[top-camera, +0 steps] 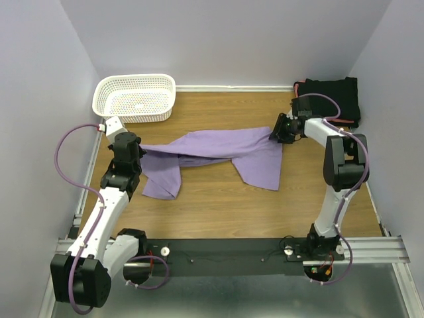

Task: Fold and stack the t-shirts
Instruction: Flatten the tshirt out

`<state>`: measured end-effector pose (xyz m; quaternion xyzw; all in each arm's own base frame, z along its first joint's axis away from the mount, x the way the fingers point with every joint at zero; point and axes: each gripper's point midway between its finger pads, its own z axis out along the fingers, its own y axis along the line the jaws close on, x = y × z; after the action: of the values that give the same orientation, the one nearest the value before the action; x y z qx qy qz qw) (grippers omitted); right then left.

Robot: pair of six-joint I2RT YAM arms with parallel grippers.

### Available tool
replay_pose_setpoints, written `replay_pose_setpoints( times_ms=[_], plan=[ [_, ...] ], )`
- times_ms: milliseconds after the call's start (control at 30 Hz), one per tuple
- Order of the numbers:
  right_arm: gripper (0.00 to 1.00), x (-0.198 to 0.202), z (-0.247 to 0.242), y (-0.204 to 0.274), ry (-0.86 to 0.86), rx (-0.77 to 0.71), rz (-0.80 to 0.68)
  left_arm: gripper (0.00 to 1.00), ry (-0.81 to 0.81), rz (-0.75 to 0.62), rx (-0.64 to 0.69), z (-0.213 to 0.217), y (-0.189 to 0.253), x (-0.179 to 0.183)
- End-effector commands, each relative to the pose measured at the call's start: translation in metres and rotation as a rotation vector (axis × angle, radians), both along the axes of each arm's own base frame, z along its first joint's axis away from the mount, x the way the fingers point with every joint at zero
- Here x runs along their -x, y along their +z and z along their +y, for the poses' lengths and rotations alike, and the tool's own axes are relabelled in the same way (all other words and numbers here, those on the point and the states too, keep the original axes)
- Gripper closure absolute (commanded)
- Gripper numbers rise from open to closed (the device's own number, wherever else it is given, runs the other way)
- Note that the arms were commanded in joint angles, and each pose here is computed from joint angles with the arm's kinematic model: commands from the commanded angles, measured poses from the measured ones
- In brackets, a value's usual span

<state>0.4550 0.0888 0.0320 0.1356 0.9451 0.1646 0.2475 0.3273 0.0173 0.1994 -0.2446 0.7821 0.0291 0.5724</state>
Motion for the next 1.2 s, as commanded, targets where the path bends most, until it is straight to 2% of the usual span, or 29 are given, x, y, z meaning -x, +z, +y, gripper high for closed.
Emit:
replay_pose_setpoints(
  times_ms=[0,33,133,267,433,633,967,1167],
  plan=[
    [0.41,-0.008,-0.007,0.041,0.010,0.055,-0.115,1.00,0.015,-0.017,-0.012,0.003,0.004,-0.002],
    [0.38,-0.002,-0.005,0.062,0.011,0.054,-0.155,1.00,0.012,-0.021,-0.012,0.002,0.006,-0.003],
    [0.32,0.052,-0.014,0.055,-0.015,0.081,-0.070,1.00,0.006,-0.020,-0.009,0.001,0.006,-0.003],
    [0.32,0.110,-0.015,0.037,0.010,0.155,0.051,1.00,-0.004,-0.020,-0.006,-0.001,0.005,-0.004],
    [0.32,0.157,-0.006,0.023,0.065,0.320,0.155,1.00,-0.008,-0.020,-0.004,-0.001,0.005,-0.004],
    [0.33,0.181,-0.008,0.005,0.069,0.394,0.221,1.00,0.002,-0.021,-0.009,0.001,0.006,-0.002],
    [0.42,0.200,0.007,-0.014,0.105,0.375,0.272,1.00,-0.002,-0.032,-0.006,0.000,0.009,-0.002],
    [0.43,0.205,0.007,-0.028,0.110,0.390,0.299,1.00,-0.001,-0.031,-0.008,0.001,0.009,-0.001]
  ],
)
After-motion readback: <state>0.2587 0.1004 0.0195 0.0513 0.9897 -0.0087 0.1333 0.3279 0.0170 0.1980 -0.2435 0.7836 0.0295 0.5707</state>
